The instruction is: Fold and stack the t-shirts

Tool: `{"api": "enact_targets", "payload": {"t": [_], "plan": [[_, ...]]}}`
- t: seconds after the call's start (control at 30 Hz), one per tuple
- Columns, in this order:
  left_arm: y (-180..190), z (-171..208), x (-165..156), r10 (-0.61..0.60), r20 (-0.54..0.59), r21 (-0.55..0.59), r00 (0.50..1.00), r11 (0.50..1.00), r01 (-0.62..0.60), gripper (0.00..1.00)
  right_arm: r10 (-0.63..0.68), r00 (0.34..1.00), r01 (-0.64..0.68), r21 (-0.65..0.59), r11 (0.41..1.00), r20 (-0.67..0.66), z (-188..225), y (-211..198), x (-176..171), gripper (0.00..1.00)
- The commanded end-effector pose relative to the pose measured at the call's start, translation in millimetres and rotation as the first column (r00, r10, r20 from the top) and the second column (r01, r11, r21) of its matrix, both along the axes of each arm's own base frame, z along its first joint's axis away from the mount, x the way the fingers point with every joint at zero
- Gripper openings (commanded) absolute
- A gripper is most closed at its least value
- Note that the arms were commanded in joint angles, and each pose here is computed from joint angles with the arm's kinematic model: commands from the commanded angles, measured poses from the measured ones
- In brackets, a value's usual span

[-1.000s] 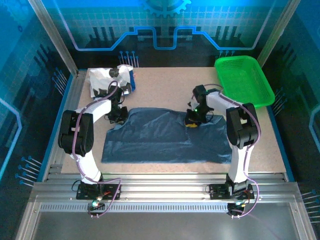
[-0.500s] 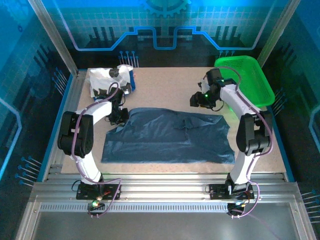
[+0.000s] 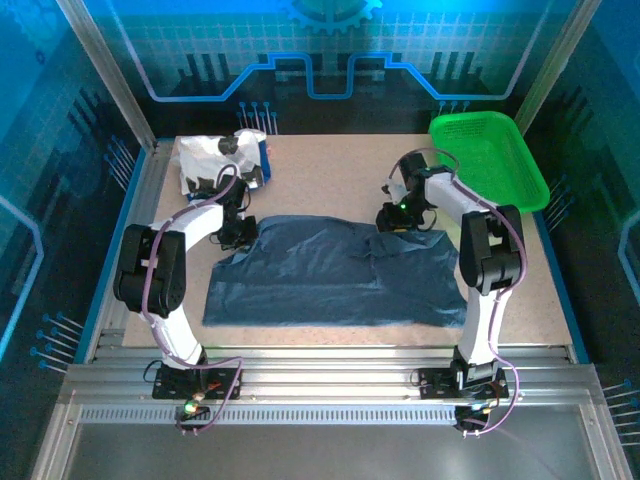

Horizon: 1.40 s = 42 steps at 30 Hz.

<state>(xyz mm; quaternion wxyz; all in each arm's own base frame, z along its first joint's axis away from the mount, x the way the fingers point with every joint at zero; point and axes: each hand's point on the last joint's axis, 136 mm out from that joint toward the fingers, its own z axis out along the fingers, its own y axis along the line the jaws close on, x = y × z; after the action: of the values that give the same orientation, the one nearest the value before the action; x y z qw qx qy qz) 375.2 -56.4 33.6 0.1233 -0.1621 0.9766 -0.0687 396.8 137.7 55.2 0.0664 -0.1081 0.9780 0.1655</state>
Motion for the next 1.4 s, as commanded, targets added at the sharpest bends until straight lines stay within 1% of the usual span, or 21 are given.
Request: {"api": "enact_targets", "payload": {"t": [0.0,0.07,0.13,0.2,0.37,0.43,0.53,0.6,0.63,0.67,0.7,0.73,0.8,0.83,1.0,1.07,1.2,1.3,1.37], "plan": [[-3.3,4.3,-5.7,0.017,0.005,-0.018,1.000,1.000,-0.017,0.04,0.019,0.999,-0.020,-0.025,0.999,-0.036,-14.1,-1.2,-10.5,0.24],[-2.3,3.6,-7.3,0.018,0.002,-0.013,1.000,1.000,-0.018,0.04,0.010,0.999,-0.012,-0.036,0.999,-0.034,-13.2,-4.0,-15.4,0.11],[-1.7,3.0,-8.5,0.020,0.000,-0.011,1.000,1.000,-0.020,0.04,0.007,1.000,-0.008,-0.040,0.999,-0.021,-9.0,-5.7,-21.2,0.05],[-1.6,1.8,-9.1,0.020,-0.003,-0.010,1.000,1.000,-0.020,0.04,0.008,1.000,-0.008,-0.045,0.999,-0.012,-5.1,-7.1,-30.3,0.01],[-1.0,-1.4,-10.0,0.030,-0.010,-0.008,1.000,1.000,-0.030,0.04,0.041,0.999,-0.041,-0.029,0.999,0.014,8.3,-4.9,-59.3,0.00],[-1.0,-2.4,-10.0,0.031,-0.013,-0.008,0.999,0.999,-0.031,0.04,0.050,0.999,-0.050,-0.036,0.998,0.004,9.5,-6.2,-72.1,0.00],[-0.6,-4.6,-11.2,0.030,-0.020,-0.006,0.999,1.000,-0.031,0.04,0.035,0.998,-0.038,-0.052,0.998,-0.049,3.4,-11.9,-92.0,0.01],[-0.7,-6.6,-12.2,0.031,-0.025,-0.006,0.999,1.000,-0.031,0.04,0.032,0.995,-0.036,-0.042,0.998,-0.092,-2.9,-11.6,-104.4,0.04],[-1.0,-7.9,-12.6,0.030,-0.029,-0.007,0.999,1.000,-0.031,0.04,0.026,0.992,-0.031,-0.046,0.998,-0.122,-6.7,-12.6,-109.6,0.08],[-1.2,-9.1,-13.3,0.030,-0.033,-0.008,0.999,1.000,-0.030,0.04,0.012,0.989,-0.021,-0.064,0.998,-0.146,-10.6,-15.4,-112.5,0.10],[-1.4,-9.5,-13.8,0.030,-0.036,-0.009,0.999,0.999,-0.031,0.04,-0.006,0.986,-0.009,-0.086,0.996,-0.166,-14.0,-18.9,-114.5,0.11],[-1.4,-10.0,-13.5,0.031,-0.036,-0.010,0.999,0.999,-0.031,0.04,-0.016,0.985,0.000,-0.091,0.996,-0.170,-14.9,-19.4,-114.7,0.14],[-2.0,-9.9,-14.0,0.028,-0.037,-0.010,0.999,1.000,-0.028,0.04,-0.025,0.990,0.015,-0.073,0.997,-0.136,-8.0,-16.5,-109.2,0.30],[-1.9,-9.4,-13.7,0.029,-0.036,-0.010,0.999,1.000,-0.029,0.04,-0.032,0.993,0.025,-0.057,0.998,-0.111,-2.0,-14.7,-105.4,0.33],[-0.9,-7.0,-15.9,0.023,-0.032,-0.004,0.999,1.000,-0.023,0.04,-0.022,1.000,0.022,0.046,0.999,0.005,34.7,-2.3,-95.9,0.42],[-0.2,-7.4,-17.4,0.023,-0.033,-0.002,0.999,1.000,-0.023,0.04,-0.004,1.000,0.003,0.090,0.996,0.012,45.7,4.8,-98.5,0.46],[-0.7,-8.6,-19.3,0.026,-0.033,-0.006,0.999,1.000,-0.027,0.04,0.026,0.998,-0.017,0.162,0.987,-0.056,52.9,18.0,-110.4,0.49],[-1.0,-8.5,-19.4,0.028,-0.032,-0.008,0.999,1.000,-0.028,0.04,0.045,0.991,-0.028,0.133,0.991,-0.124,48.0,18.1,-124.8,0.52],[-1.1,-8.6,-19.9,0.027,-0.031,-0.009,0.999,1.000,-0.027,0.04,0.036,0.981,-0.014,0.112,0.994,-0.192,44.8,15.3,-135.1,0.52]]}}
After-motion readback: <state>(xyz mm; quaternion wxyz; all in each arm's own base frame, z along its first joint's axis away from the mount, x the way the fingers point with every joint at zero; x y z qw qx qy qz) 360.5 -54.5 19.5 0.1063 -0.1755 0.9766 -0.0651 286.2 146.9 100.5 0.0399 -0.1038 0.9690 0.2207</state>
